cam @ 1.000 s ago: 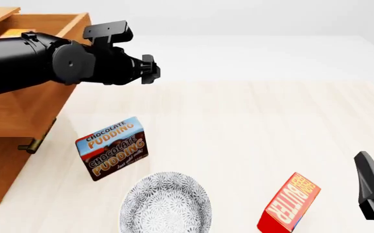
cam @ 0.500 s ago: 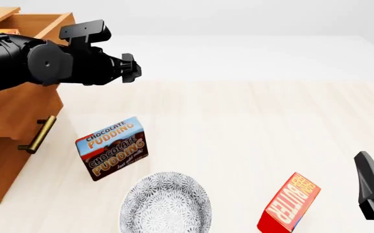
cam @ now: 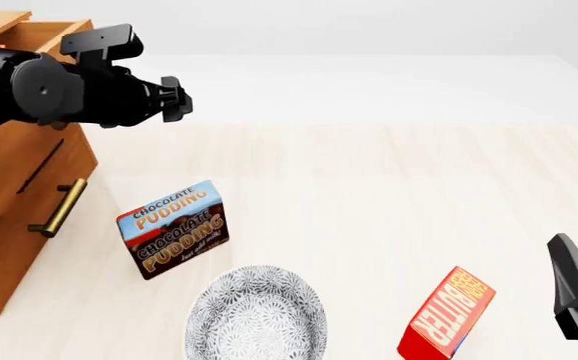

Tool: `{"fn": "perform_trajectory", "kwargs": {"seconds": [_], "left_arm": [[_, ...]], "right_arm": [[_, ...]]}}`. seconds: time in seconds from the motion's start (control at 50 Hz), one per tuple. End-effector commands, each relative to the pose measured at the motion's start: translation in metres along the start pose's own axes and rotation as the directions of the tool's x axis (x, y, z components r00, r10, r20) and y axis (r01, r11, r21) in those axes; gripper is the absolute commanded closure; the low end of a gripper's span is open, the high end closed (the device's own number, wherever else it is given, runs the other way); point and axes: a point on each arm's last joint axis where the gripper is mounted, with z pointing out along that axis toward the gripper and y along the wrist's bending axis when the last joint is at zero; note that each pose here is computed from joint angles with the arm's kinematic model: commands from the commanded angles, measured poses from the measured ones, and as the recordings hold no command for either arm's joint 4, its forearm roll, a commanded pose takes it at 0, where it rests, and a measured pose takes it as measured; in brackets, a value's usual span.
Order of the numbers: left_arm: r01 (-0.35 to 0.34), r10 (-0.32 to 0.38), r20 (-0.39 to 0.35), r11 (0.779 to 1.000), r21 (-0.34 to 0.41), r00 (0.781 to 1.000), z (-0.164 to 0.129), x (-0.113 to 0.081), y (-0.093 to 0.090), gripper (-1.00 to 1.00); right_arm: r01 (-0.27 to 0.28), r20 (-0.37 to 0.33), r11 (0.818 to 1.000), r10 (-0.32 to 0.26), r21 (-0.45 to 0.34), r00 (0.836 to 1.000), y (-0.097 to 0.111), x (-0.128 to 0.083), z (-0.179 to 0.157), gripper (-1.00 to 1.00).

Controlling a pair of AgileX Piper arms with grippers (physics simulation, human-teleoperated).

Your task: Put the butter at the front in the top drawer of the cabinet and close it.

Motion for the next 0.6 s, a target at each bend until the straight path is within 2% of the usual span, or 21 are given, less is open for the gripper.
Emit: {"fn": "perform_trajectory", "kwargs": {"seconds": [0.02, 0.26, 0.6], "left_arm": [[0.012, -0.011, 0.005, 0.999, -0.048, 1.0, -0.008, -0.006, 0.018, -1.0], [0.023, -0.025, -0.015, 0.996, -0.092, 1.0, -0.001, -0.002, 0.035, -1.0], [0.03, -0.032, -0.012, 0.988, -0.151, 0.999, -0.01, -0.006, 0.058, -1.0]], "right_arm": [[0.0, 0.0, 1.0, 0.0, 0.0, 1.0, 0.0, 0.0, 0.0, -1.0], [0.0, 0.0, 1.0, 0.0, 0.0, 1.0, 0.0, 0.0, 0.0, -1.0], [0.0, 0.0, 1.0, 0.0, 0.0, 1.0, 0.0, 0.0, 0.0, -1.0]]}}
